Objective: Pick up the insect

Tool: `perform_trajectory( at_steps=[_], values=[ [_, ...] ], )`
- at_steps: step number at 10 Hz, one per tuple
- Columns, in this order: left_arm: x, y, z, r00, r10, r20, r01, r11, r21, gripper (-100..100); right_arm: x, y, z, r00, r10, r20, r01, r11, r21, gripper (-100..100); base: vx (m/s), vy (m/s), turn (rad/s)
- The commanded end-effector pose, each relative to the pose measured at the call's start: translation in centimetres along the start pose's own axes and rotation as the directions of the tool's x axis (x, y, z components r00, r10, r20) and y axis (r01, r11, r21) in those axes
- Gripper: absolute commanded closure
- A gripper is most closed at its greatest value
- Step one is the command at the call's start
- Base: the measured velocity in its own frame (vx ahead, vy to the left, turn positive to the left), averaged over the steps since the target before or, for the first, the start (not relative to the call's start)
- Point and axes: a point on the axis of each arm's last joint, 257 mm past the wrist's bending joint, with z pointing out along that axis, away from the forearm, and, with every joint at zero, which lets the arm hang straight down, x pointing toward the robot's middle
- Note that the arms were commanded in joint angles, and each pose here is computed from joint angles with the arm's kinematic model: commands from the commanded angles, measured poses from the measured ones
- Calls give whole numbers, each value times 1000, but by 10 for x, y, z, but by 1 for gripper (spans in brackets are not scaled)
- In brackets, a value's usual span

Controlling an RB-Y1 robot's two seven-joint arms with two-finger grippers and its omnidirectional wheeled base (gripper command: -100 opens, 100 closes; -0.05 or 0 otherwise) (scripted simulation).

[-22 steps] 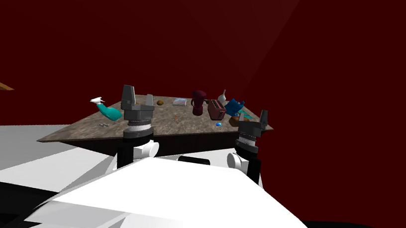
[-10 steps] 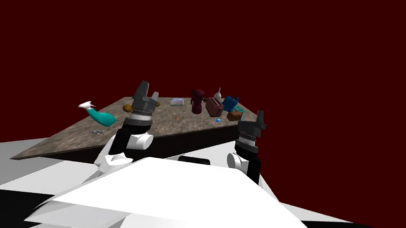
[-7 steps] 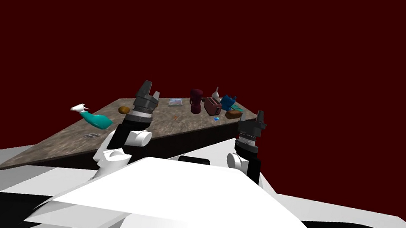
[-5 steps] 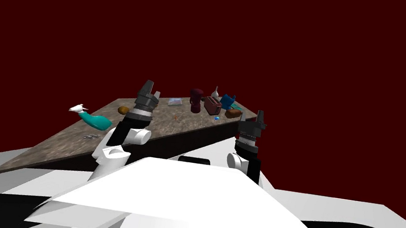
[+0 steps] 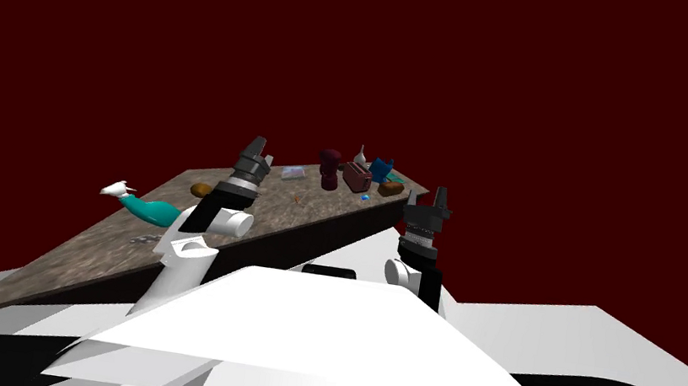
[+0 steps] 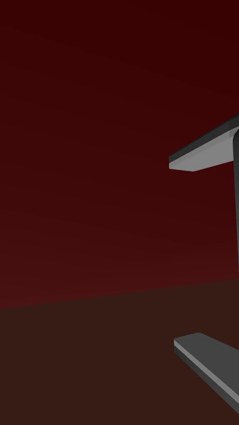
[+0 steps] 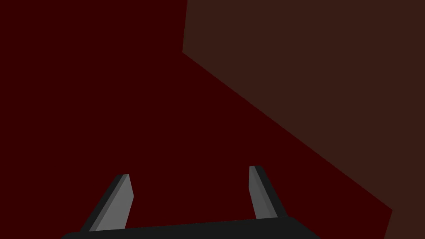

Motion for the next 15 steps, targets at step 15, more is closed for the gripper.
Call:
perform_trajectory(
  at_steps=[15],
  values=[
    [-15,128,22,992,2,-127,-56,906,-420,-100,0,0,0,1000,0,0,0,1000,0,0,-32,50,-138]
  ],
)
